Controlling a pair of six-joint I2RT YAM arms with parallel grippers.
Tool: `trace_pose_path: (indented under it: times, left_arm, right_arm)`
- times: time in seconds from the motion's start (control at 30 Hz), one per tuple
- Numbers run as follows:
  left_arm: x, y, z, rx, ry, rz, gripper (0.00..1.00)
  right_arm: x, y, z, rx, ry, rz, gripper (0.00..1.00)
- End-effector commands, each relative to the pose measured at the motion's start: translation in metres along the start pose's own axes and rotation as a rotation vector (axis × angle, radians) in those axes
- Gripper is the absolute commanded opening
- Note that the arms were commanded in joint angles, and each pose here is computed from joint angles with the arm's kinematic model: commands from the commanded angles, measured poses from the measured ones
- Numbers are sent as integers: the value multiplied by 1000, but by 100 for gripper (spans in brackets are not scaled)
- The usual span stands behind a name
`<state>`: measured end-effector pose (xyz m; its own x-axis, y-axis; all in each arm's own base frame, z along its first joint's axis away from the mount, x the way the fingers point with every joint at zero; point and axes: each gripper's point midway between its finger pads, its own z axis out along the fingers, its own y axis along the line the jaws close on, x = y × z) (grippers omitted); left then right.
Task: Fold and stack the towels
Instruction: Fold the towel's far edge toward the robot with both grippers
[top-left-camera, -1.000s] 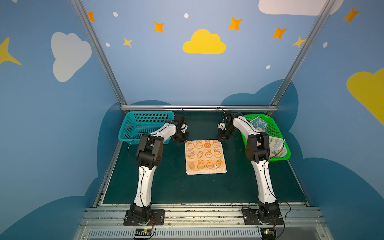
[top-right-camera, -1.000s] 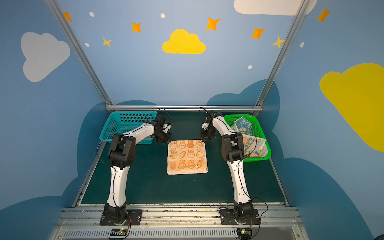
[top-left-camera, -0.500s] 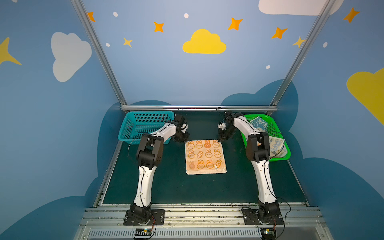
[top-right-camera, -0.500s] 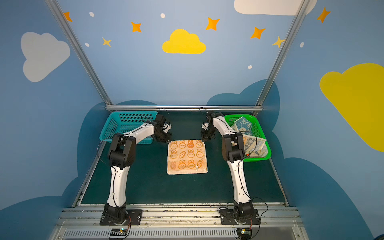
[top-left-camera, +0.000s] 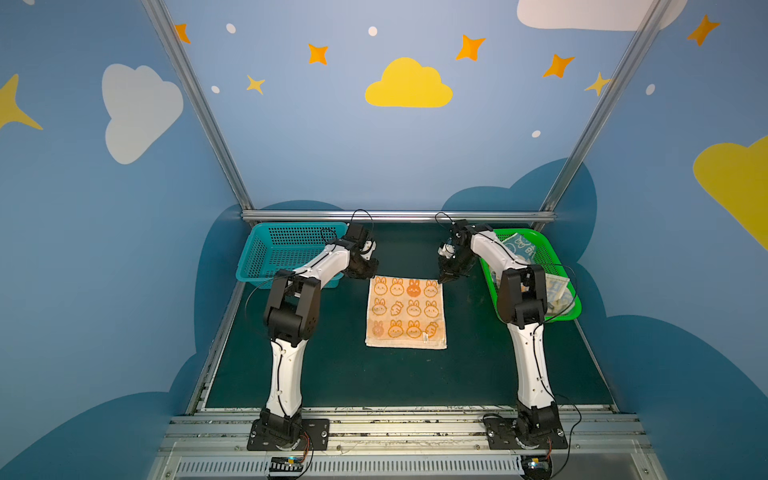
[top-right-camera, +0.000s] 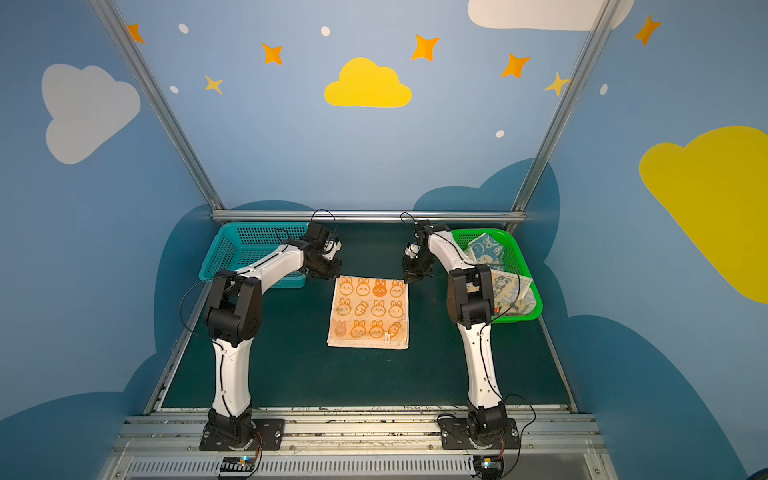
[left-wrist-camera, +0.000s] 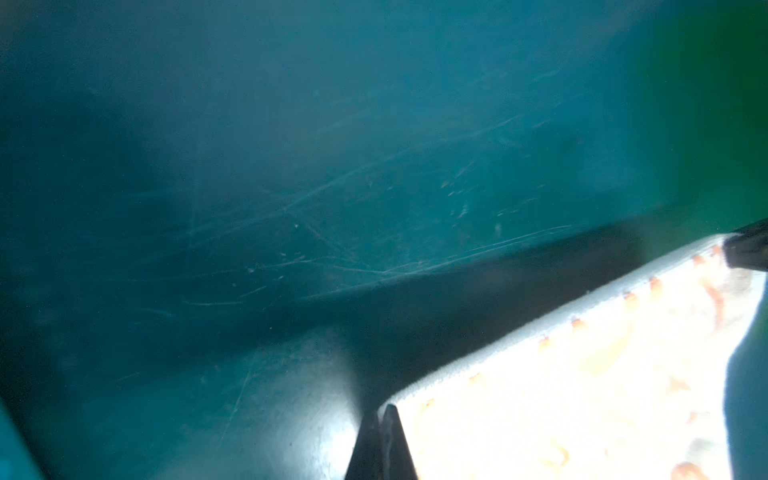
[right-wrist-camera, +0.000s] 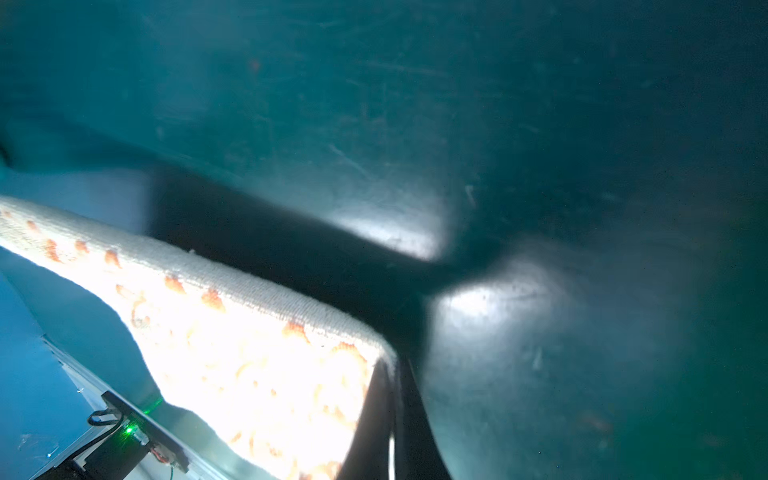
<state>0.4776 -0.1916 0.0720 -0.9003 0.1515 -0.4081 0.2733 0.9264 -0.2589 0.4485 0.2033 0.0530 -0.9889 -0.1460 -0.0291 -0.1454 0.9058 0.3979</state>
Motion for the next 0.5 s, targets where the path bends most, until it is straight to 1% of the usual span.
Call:
trace_pose_path:
  times: [0.0,0.23,0.47]
  left_arm:
    - [-9,-2,-19,-3,-46,26,3]
    - [1,-2,-30,-12,-54,11,3]
    - [21,0,-44,-25,-60,-55,3]
  right_arm:
    - [4,9,-29,-11,-34,1,0]
    - [19,15,-39,-15,-40,1,0]
    - [47,20,-39,-22,-28,18,0]
